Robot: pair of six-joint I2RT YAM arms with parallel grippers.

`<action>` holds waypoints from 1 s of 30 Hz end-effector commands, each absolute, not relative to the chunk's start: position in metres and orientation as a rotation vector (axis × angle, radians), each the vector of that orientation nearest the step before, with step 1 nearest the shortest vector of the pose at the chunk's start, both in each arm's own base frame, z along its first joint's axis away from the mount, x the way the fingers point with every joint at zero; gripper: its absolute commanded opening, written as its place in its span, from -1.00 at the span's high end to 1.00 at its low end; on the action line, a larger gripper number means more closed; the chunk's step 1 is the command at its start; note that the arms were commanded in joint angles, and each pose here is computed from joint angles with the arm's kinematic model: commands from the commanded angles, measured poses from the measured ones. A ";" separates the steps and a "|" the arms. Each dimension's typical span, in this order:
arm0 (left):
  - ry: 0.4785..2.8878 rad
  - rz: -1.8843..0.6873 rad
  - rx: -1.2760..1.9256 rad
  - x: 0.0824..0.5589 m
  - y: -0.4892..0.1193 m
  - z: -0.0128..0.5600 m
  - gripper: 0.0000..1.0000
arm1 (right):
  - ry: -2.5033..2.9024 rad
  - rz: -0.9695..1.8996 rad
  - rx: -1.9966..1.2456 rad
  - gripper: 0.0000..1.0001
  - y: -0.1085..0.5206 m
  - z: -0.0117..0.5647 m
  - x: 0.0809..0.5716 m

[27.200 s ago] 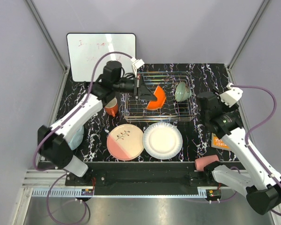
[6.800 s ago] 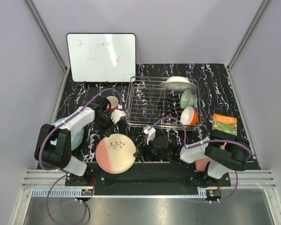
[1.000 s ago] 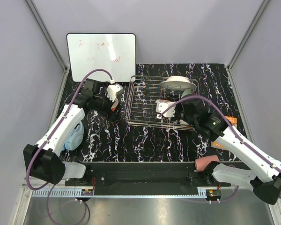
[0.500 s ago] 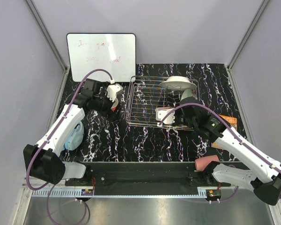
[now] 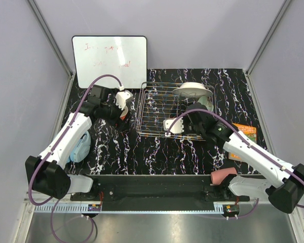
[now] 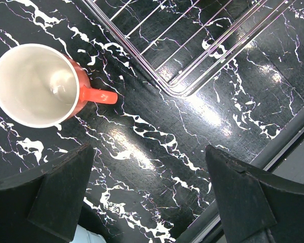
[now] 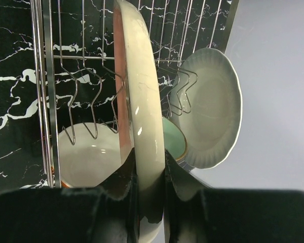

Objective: Load the mixed dishes into the dish rack

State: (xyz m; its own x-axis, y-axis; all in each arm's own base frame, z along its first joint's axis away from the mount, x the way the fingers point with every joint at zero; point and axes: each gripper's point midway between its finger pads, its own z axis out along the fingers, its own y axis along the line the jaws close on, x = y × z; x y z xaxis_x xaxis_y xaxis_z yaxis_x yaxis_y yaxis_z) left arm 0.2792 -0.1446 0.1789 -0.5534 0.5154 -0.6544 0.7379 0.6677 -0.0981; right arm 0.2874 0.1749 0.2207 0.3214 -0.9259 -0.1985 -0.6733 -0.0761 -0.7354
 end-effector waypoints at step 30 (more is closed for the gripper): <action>2.228 -0.477 0.978 0.286 -0.141 0.179 -0.89 | 1.526 -0.375 -1.707 0.93 0.205 0.201 0.323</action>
